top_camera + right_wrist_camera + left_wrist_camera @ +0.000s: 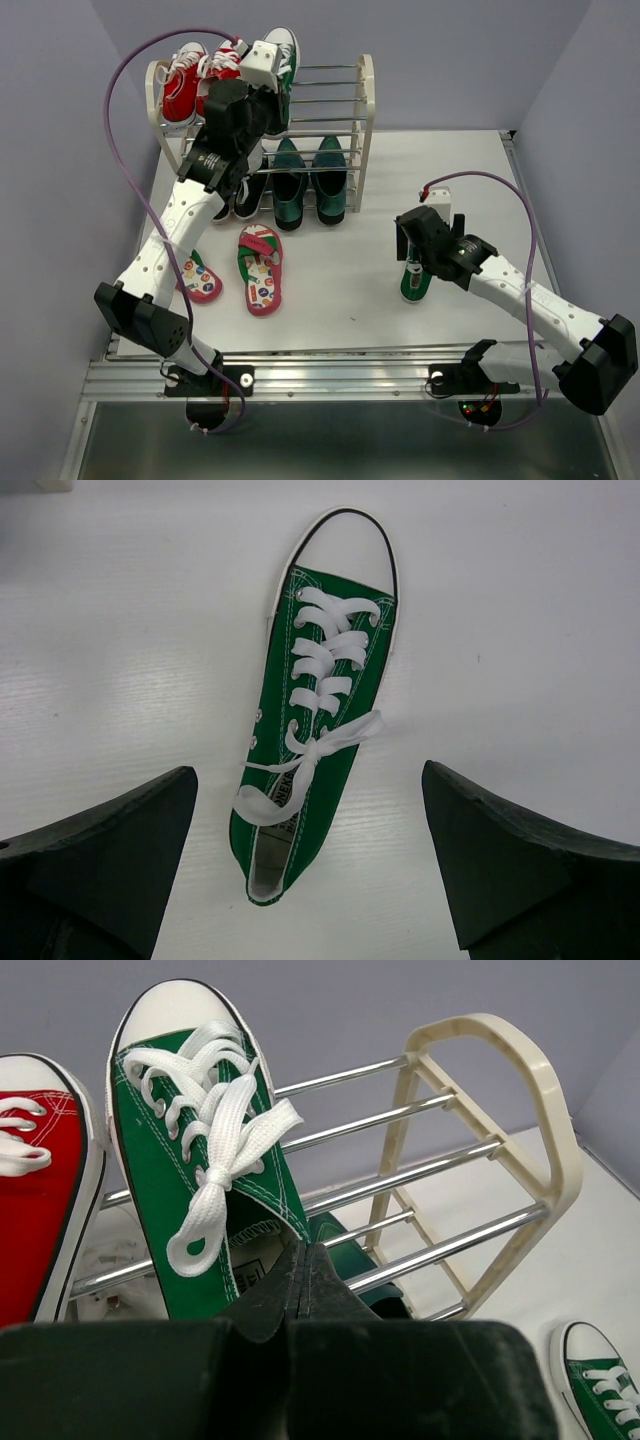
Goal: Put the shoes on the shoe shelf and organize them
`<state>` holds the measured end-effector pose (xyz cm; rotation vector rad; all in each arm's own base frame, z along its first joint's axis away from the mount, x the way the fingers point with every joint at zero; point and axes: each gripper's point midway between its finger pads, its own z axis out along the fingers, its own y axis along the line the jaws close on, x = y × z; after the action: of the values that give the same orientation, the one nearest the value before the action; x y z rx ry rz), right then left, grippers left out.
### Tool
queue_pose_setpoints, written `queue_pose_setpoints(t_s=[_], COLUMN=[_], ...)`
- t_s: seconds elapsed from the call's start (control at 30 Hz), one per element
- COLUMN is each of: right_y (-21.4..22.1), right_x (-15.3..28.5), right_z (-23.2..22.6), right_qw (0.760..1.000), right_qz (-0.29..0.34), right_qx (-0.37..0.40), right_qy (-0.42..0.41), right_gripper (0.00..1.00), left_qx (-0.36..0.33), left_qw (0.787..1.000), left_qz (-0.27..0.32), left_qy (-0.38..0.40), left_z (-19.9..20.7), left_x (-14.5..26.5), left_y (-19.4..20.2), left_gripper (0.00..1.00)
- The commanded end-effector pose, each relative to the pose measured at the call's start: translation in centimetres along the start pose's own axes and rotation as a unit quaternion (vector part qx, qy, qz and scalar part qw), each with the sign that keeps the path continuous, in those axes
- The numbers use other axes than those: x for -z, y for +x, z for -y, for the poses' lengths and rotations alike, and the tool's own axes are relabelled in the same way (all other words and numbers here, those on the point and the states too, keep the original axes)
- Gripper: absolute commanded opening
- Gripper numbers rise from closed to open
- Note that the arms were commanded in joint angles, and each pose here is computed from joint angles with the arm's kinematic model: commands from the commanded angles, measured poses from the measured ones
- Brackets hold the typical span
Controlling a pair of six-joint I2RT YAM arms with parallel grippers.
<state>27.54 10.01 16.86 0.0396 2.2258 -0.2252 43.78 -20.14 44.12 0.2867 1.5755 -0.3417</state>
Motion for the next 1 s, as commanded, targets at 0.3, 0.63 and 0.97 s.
queue_pose_setpoints(t_s=[0.3,0.63,0.97], right_y=[-0.9,1.1,3.6], right_x=[0.5,2.4,2.7], right_z=[0.2,1.1,0.9], right_qw=[1.0,0.996,0.986], right_qz=[0.013,-0.052,-0.094], right_qx=[-0.022,-0.075,-0.135], right_qy=[-0.003,0.009,0.015], right_gripper=[1.0,1.0,1.0], left_qx=[0.052,0.066,0.121], left_qw=[0.994,0.994,0.988], left_qz=[0.027,0.066,0.089], left_qy=[-0.093,-0.057,-0.04], left_z=[-2.3,-1.2,0.5], left_x=[0.3,3.5,12.6], left_y=[-2.7,-6.4,-6.0], left_gripper=[0.87,0.99,0.99])
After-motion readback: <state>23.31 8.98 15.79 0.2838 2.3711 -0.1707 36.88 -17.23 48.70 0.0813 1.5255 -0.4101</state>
